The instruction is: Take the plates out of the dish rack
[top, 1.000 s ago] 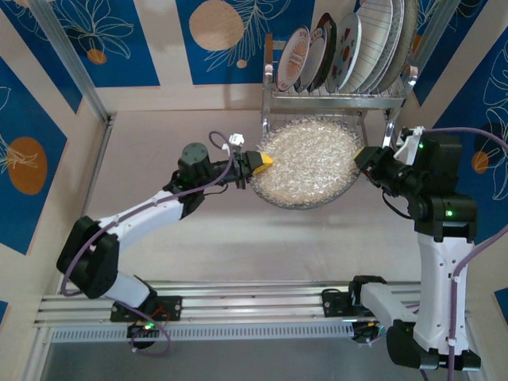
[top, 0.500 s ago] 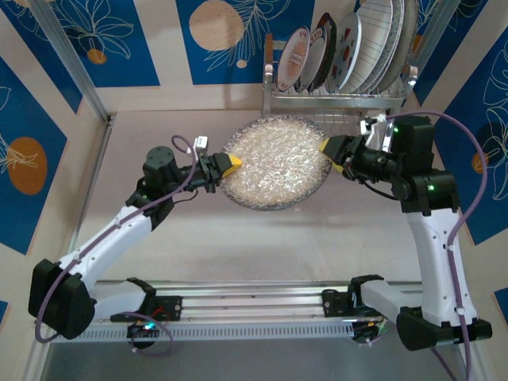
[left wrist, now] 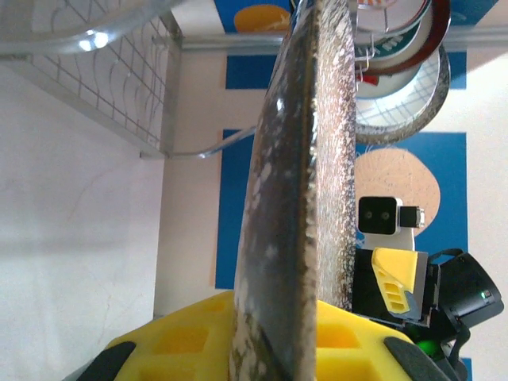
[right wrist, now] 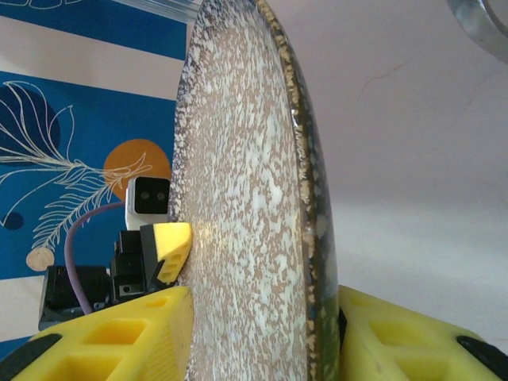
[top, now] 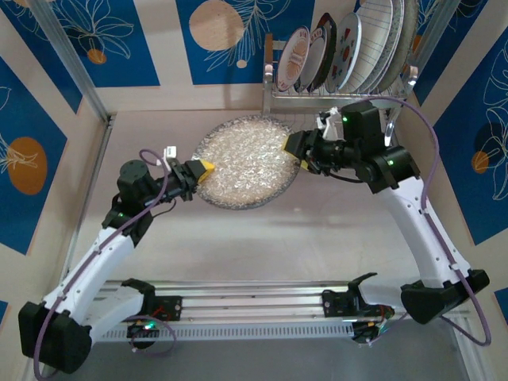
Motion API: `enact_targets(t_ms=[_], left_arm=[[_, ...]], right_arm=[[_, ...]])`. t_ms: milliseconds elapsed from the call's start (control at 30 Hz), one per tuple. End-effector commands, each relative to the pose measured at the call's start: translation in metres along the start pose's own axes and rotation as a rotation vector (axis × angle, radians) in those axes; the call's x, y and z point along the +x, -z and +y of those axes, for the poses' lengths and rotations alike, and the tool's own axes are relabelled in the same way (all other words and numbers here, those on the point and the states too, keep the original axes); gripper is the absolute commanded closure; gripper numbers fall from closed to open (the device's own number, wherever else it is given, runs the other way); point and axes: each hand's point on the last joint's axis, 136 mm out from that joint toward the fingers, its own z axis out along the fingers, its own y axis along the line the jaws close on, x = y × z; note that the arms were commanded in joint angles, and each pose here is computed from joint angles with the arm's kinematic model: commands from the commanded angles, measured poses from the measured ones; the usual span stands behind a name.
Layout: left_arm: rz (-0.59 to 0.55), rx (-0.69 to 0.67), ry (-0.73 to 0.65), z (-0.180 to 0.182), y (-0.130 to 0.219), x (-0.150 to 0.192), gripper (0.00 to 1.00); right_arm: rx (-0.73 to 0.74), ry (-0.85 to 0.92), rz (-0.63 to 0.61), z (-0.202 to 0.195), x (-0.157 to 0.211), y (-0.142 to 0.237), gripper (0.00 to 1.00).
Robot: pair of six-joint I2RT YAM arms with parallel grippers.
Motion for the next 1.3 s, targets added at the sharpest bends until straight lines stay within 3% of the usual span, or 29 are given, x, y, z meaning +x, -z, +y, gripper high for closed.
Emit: enact_targets(t_ms=[0,467,767,1067,1267], left_arm=[[-0.185,0.180,-0.078,-0.055,0.025,-0.025,1.00],[-0.578,0.197,-0.067,-0.056,0.094,-0.055,1.00],[-0.752,0.178,-0.118,-0.071,0.116,-0.075,1.00],[-0.839,0.188,-0.157,-0.072,0.103,-0.106,1.00],[-0.883,0.136,-0.144,-0.043,0.086,-0.133,1.00]], right_arm=[[-0.096,0.044,0.012,0.038,0.006,-0.004,0.54],[-0.091,0.077,0.003,0.060,0.009,-0.048,0.49],[-0.087,0.103,-0.019,0.064,0.007,-0.047,0.48],[-0.118,0.156,-0.028,0.064,0.010,-0.039,0.47],[-0.181,0.238,-0.053,0.064,0.015,-0.034,0.48]])
